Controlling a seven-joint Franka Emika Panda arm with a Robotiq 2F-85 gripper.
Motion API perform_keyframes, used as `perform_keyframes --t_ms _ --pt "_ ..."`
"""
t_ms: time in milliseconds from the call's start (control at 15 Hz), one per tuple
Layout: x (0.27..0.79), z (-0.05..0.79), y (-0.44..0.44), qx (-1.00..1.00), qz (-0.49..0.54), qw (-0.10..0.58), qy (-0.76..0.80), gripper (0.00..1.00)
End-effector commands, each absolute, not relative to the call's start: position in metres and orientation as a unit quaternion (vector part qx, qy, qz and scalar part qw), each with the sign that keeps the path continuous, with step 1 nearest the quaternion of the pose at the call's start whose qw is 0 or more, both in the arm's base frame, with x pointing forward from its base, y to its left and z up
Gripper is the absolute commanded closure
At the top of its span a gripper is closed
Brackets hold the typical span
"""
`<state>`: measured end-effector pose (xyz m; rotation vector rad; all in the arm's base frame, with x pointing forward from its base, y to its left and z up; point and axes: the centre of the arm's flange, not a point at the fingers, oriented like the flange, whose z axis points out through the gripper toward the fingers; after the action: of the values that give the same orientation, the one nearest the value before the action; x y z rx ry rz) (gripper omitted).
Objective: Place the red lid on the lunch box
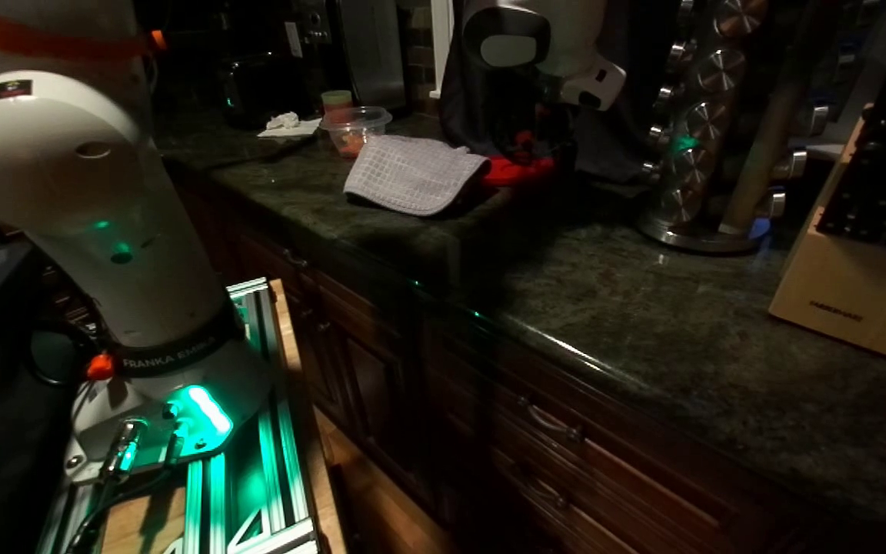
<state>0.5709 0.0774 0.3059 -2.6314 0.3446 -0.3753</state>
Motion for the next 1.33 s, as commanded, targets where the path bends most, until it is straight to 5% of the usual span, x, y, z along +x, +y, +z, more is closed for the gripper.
perform_keyframes --t_ms 0,1267 --pt "0.586 0.294 0.105 -0.955 -0.145 0.201 0.166 0.00" --pt "0.648 0.282 0.151 -0.962 -0.132 0.084 0.224 0.00"
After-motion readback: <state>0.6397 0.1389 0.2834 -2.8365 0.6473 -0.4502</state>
